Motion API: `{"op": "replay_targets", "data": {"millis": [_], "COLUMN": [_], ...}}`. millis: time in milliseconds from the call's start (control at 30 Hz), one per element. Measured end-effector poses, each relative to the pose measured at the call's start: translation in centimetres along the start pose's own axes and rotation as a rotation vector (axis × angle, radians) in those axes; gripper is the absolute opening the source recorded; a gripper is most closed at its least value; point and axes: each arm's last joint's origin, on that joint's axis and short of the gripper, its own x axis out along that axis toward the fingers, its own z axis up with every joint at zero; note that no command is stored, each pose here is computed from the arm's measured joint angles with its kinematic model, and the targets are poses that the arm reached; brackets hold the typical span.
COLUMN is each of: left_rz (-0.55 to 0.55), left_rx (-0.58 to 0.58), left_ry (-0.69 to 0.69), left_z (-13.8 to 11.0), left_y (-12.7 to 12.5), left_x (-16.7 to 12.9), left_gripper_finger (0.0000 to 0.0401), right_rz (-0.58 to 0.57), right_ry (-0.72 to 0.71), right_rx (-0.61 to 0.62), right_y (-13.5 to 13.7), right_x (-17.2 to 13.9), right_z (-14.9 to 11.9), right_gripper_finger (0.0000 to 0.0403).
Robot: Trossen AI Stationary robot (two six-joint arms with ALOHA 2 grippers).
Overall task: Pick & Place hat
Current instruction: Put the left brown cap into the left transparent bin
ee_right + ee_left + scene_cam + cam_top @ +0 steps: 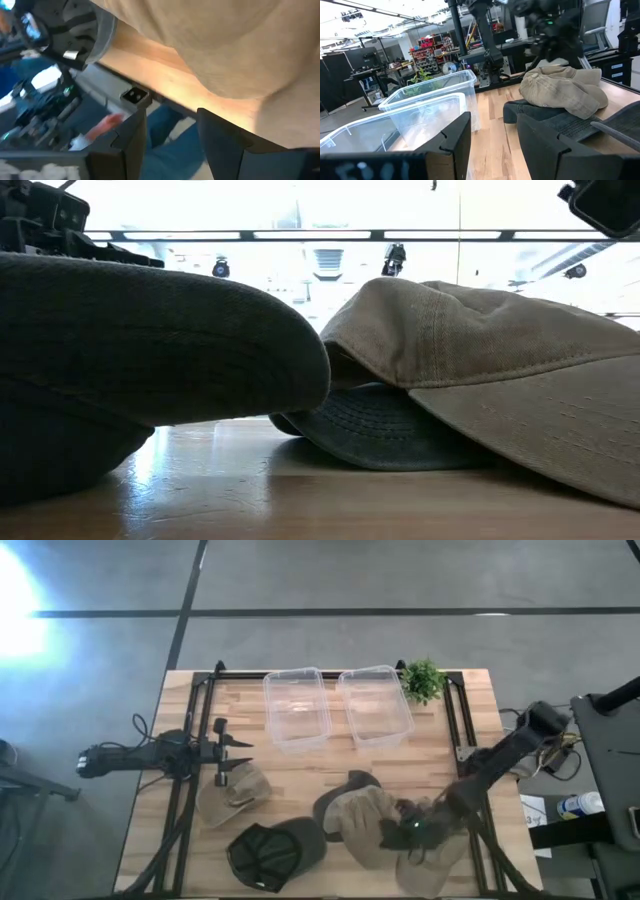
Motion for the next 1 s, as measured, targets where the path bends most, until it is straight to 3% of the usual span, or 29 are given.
{"op": "replay_targets", "data": {"millis": [167,300,567,700,800,967,1000], "left_rz": [0.0,0.0,0.0,0.003,-0.006,-0.01,-0.024], "left_rx": [0.0,0.0,0.0,0.061,-0.02,-0.125,-0.203], "left_ry": [0.0,0.0,0.001,-0.054,-0.15,-0.167,-0.182], "left_z": [0.0,0.0,0.0,0.5,1.4,1.5,1.7], "left_y": [0.0,0.0,0.0,0.1,0.2,0.3,0.3], "left_x": [0.0,0.0,0.0,0.0,-0.1,-0.1,-0.2], "left_gripper_finger": [0.0154,0.0154,0.0154,0.0154,0.0154,0.0154,0.0154], "right_rz": [-0.141,-0.178,-0.21,-0.177,-0.15,-0.114,-0.11], "right_ry": [-0.05,-0.072,-0.118,-0.13,-0.136,-0.146,-0.144], "right_rx": [-0.032,-0.044,-0.072,-0.091,-0.133,-0.22,-0.232], "right_y": [0.7,1.4,3.1,4.5,5.8,7.9,8.3], "right_x": [3.5,4.7,3.3,2.9,2.8,2.4,2.3], "right_z": [-2.4,-3.3,-2.8,-1.4,-0.3,1.1,1.4], "right_gripper_finger": [0.0171,0.0171,0.0171,0.0171,0.0171,0.0171,0.0171]}}
